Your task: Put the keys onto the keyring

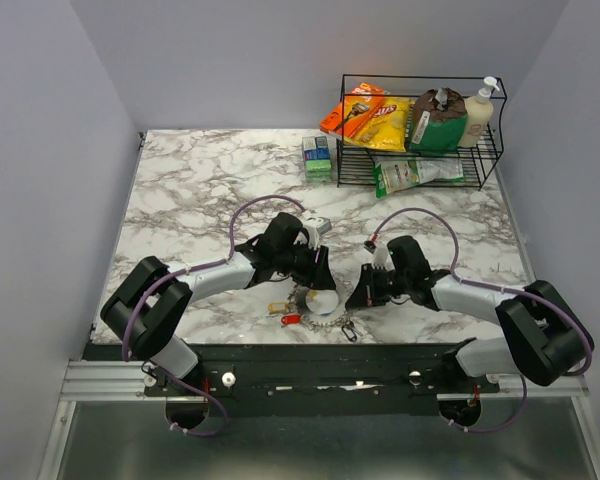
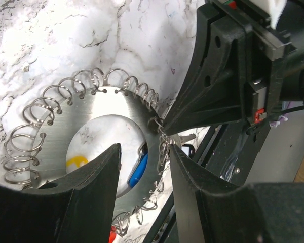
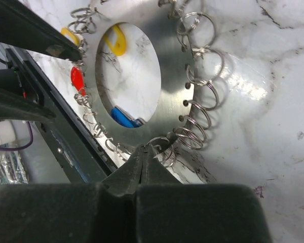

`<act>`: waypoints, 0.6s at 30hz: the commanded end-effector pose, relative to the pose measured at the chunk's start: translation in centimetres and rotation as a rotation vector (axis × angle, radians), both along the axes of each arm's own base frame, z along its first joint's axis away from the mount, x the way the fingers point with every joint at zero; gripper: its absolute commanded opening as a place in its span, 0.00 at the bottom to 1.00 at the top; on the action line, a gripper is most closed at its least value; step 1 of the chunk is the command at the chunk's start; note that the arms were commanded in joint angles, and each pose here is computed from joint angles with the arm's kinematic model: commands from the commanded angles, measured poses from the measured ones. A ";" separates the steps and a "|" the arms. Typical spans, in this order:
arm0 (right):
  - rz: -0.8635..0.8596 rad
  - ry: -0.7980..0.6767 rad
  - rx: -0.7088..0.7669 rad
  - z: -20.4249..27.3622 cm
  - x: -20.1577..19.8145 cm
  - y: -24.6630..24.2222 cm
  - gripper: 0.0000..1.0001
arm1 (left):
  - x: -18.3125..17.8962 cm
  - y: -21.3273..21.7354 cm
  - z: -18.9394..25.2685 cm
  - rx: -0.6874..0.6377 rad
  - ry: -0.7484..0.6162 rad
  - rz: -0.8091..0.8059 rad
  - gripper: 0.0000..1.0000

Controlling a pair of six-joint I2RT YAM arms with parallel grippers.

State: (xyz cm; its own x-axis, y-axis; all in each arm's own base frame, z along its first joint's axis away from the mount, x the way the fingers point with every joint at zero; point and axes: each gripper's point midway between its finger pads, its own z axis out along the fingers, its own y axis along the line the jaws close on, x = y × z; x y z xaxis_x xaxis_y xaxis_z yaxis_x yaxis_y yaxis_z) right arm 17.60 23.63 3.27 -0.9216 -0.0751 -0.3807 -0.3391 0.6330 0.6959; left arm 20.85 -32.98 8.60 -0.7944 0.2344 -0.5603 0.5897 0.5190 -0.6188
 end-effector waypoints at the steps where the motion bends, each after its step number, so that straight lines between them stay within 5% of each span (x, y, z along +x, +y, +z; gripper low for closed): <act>1: 0.026 -0.055 0.027 2.4 0.7 0.5 0.01 | 0.6 -0.4 1.2 -0.014 -0.060 -0.001 0.52; 18: 0.201 -0.243 0.125 8.5 1.6 2.2 0.01 | -0.3 0.1 9.7 -0.214 -0.290 -0.036 0.54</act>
State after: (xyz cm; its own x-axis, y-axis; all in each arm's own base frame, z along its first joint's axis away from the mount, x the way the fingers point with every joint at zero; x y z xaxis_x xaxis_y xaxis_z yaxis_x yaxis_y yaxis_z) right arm 19.38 25.19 9.39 -0.8291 -0.1403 -0.5413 -0.5237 0.5340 0.6637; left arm 21.09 -32.95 15.21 -0.6748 0.1618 -0.7201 0.7037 0.4352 -0.5616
